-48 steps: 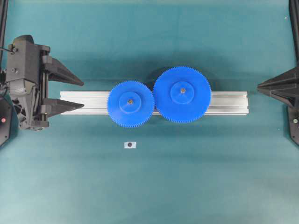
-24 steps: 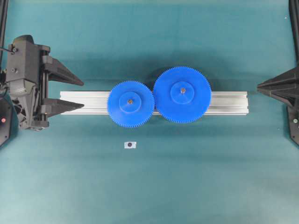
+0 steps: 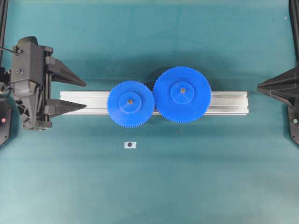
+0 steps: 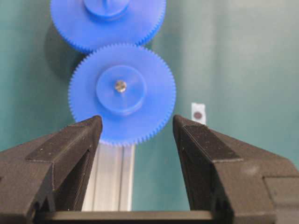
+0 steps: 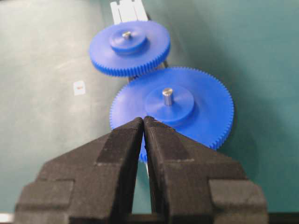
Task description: Insert the small gear onto the shaft.
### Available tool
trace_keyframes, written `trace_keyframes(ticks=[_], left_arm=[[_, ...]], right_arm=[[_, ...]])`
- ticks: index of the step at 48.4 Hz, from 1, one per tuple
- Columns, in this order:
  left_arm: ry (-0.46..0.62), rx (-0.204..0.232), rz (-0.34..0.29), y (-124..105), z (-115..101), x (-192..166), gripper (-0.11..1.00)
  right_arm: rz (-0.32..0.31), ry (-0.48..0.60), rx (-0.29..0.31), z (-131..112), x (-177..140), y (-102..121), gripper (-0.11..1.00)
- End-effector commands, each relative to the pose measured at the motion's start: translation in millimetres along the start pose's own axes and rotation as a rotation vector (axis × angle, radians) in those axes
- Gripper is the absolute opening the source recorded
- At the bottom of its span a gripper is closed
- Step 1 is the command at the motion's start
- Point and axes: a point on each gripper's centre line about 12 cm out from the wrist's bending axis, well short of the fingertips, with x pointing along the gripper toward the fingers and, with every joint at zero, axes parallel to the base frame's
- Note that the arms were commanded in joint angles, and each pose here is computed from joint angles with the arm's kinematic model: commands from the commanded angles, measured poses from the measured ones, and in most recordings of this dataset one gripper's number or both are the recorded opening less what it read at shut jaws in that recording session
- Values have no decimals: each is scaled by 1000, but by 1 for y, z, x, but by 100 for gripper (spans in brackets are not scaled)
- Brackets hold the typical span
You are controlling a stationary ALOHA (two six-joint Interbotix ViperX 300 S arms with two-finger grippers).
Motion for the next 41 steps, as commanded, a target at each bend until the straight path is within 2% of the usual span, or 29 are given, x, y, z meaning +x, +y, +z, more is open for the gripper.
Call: trace_keyframes(ticks=[1,41], left_arm=[[-37,4,-2,0,12,-2,62],[-37,3,-2,-1,10,-4,62]], right_arm=[[-2,-10,5,4,1,0,18],[-2,-10,7,4,1,0,18]])
